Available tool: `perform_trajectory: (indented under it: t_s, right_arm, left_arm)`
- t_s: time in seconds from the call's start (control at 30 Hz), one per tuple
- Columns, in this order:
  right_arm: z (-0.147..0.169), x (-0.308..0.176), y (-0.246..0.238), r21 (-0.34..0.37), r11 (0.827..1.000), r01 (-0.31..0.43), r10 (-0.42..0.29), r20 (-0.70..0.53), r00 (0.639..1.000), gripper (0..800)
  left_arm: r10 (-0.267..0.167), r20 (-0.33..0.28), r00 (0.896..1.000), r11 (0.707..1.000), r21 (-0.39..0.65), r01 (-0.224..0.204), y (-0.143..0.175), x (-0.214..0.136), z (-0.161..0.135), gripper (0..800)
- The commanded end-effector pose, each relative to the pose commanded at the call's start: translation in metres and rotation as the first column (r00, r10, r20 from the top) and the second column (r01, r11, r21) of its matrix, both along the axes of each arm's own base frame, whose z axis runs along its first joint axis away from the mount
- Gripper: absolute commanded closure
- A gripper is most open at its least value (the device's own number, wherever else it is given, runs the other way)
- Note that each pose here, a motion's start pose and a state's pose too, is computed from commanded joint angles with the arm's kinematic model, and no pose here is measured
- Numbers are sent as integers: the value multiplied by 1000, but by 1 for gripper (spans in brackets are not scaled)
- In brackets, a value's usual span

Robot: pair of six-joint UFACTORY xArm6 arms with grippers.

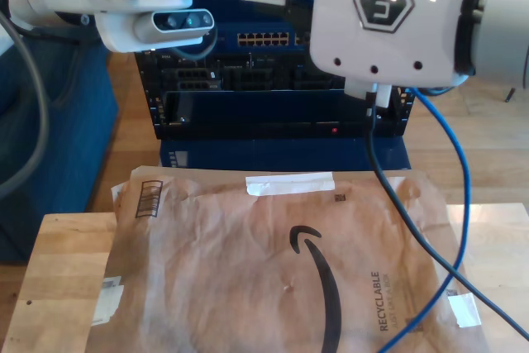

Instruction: Grab the cable and plug it in

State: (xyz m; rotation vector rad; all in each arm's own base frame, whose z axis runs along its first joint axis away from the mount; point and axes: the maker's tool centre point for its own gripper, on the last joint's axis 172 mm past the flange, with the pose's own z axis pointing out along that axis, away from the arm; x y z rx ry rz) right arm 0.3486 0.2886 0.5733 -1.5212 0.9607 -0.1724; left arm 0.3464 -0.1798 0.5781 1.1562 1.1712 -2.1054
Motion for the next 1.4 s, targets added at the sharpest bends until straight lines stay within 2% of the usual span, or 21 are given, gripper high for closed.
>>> perform_trajectory:
  t_s: [0.07,0.1,0.2,0.3,0.37,0.47,0.57,0.7,0.8,0.87,0.9,0.93,1.0,1.07,1.13,1.17,1.2,1.23,1.3,1.33,1.4]
  right_arm:
    - [1,1,0,19,1000,6,-6,-25,1000,798]
    - [2,1,1,29,1000,8,-7,-39,999,798]
    - [-3,3,13,9,1000,-17,17,-74,997,799]
    - [-3,18,7,11,1000,10,-8,-121,993,799]
    - [-16,28,-8,10,999,46,-43,-193,980,799]
    - [-29,54,-51,-9,991,137,-135,-250,959,799]
    - [-48,73,-85,-28,978,205,-202,-354,913,799]
    - [-68,84,-124,-59,962,266,-262,-467,844,799]
    - [-98,78,-145,-124,957,264,-287,-556,780,799]
    - [-117,77,-156,-182,949,259,-316,-576,754,799]
    - [-134,75,-160,-221,943,249,-333,-603,725,799]
    - [-156,70,-163,-266,935,233,-353,-642,681,799]
    - [-191,60,-172,-350,913,210,-403,-694,597,799]
    - [-216,53,-180,-409,894,183,-439,-722,535,799]
    - [-239,39,-180,-439,888,134,-448,-765,464,799]
    - [-247,34,-181,-451,885,113,-452,-777,437,799]
    - [-254,31,-184,-469,877,106,-467,-780,416,799]
    - [-257,31,-189,-489,865,113,-490,-773,402,799]
    - [-267,31,-203,-546,828,128,-552,-751,364,799]
    - [-271,31,-206,-565,815,129,-569,-741,355,799]
    - [-275,32,-203,-573,811,120,-574,-739,353,799]
  left_arm:
    - [11,4,1000,1000,7,-11,-1,3,1,8]
    - [28,5,1000,1000,15,-28,-2,7,0,3]
    - [116,-3,993,990,77,-116,-5,31,-14,2]
    - [202,33,979,958,203,-204,8,53,-35,2]
    - [205,75,976,933,286,-217,11,54,-46,2]
    - [190,136,972,897,379,-229,18,53,-53,2]
    - [199,182,963,833,487,-264,35,59,-73,2]
    - [139,233,962,710,654,-261,62,54,-122,2]
    - [68,311,948,624,728,-284,85,46,-145,2]
    - [-7,346,938,572,771,-280,106,39,-165,2]
    - [-58,360,931,536,798,-275,122,33,-176,2]
    - [-110,367,924,494,826,-270,141,25,-187,2]
    - [-197,348,917,418,876,-242,173,5,-206,2]
    - [-265,327,907,386,898,-211,186,-24,-218,2]
    - [-345,318,883,379,908,-179,195,-55,-231,2]
    - [-372,303,877,374,914,-158,204,-72,-240,2]
    - [-380,275,883,355,925,-136,216,-87,-253,2]
    - [-379,250,891,324,938,-125,232,-98,-264,2]
    - [-368,193,910,247,963,-105,269,-120,-281,1]
    - [-359,157,920,230,970,-76,282,-135,-289,1]
    - [-347,125,930,239,970,-42,297,-158,-300,1]
